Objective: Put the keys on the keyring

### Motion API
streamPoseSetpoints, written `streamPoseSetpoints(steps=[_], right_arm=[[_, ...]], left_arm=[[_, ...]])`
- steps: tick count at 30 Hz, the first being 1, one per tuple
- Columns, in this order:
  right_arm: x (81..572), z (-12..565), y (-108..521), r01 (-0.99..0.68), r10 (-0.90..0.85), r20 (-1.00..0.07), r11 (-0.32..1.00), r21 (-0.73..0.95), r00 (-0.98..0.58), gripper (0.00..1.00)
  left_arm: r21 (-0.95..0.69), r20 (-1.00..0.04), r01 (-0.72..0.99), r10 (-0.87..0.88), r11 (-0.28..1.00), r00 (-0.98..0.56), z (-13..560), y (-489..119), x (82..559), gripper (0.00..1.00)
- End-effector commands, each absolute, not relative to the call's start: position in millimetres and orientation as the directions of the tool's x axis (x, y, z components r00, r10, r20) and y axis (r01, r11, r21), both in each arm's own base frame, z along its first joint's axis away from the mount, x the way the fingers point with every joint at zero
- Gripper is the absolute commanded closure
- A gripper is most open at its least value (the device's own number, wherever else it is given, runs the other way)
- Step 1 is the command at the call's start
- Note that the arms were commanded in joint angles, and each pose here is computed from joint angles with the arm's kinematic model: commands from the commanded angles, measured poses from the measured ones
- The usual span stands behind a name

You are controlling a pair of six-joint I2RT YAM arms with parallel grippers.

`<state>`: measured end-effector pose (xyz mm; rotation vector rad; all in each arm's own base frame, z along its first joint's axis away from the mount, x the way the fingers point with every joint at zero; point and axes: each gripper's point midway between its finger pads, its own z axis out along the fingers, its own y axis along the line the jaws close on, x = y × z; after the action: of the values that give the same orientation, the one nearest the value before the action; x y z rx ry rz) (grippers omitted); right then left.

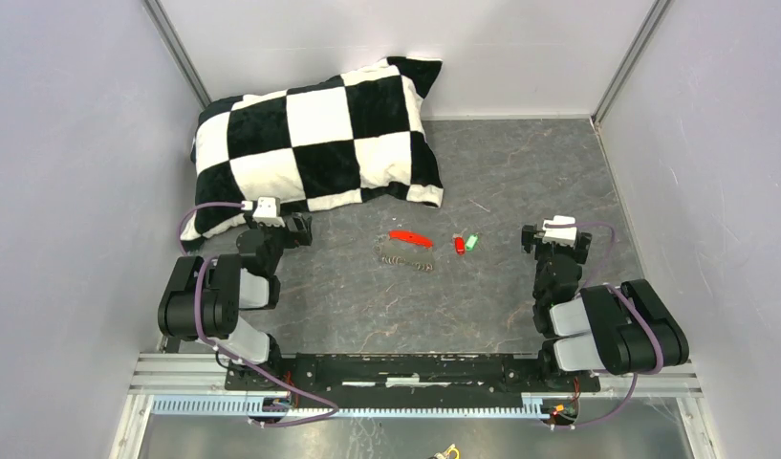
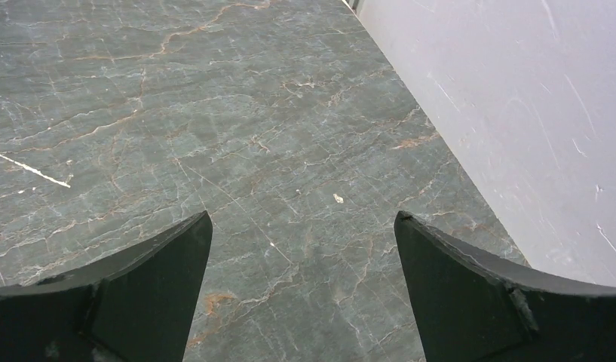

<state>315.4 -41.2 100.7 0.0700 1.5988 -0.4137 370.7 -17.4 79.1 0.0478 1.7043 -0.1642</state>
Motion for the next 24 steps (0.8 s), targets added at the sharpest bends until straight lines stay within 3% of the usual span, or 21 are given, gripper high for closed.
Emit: streamPoseSetpoints(steps=[1,10,12,14,17,20,24], right_arm=[[290.7,82.4,-44.2,0.281,-0.208,-0.971,0.931,-0.233,-0.117,0.02],[281.1,87.1,-56.1,0.363,-0.164,-0.982,0.913,-0.189,-0.098,0.02],[271.6,94.5,-66.0,0.43,-0.144,-0.987,0.888,-0.162,-0.073,0.02],[274.3,90.3,-79.7,0.528,-0.05,-0.99,0.841,-0.113,-0.131,0.02],[295.0,114.1,-78.7,0.592,0.26,-0.964,0.768,0.243,0.057,0.02],[310.8,128.9,-57.2,0.5,0.358,-0.933,0.801,0.329,0.041,0.02],[330.8,139.5,9.1,0.171,0.318,-0.937,0.94,0.293,-0.142,0.02]], left_arm=[[-0.027,-0.996,0.115,-0.017,0.993,-0.085,92.6,-12.1,374.1,0.0],[-0.029,-0.997,0.121,-0.02,0.992,-0.075,95.6,-13.1,373.4,0.0],[-0.051,-0.996,0.111,-0.043,0.993,-0.072,104.1,-7.7,374.9,0.0],[-0.083,-0.984,0.071,-0.07,0.994,-0.163,102.6,1.1,380.3,0.0],[-0.032,-0.941,0.085,-0.002,0.996,-0.338,113.1,6.0,395.6,0.0],[-0.014,-0.898,0.11,0.036,0.994,-0.439,137.0,7.3,403.9,0.0],[-0.068,-0.847,0.196,0.047,0.978,-0.53,147.6,-7.0,389.9,0.0]])
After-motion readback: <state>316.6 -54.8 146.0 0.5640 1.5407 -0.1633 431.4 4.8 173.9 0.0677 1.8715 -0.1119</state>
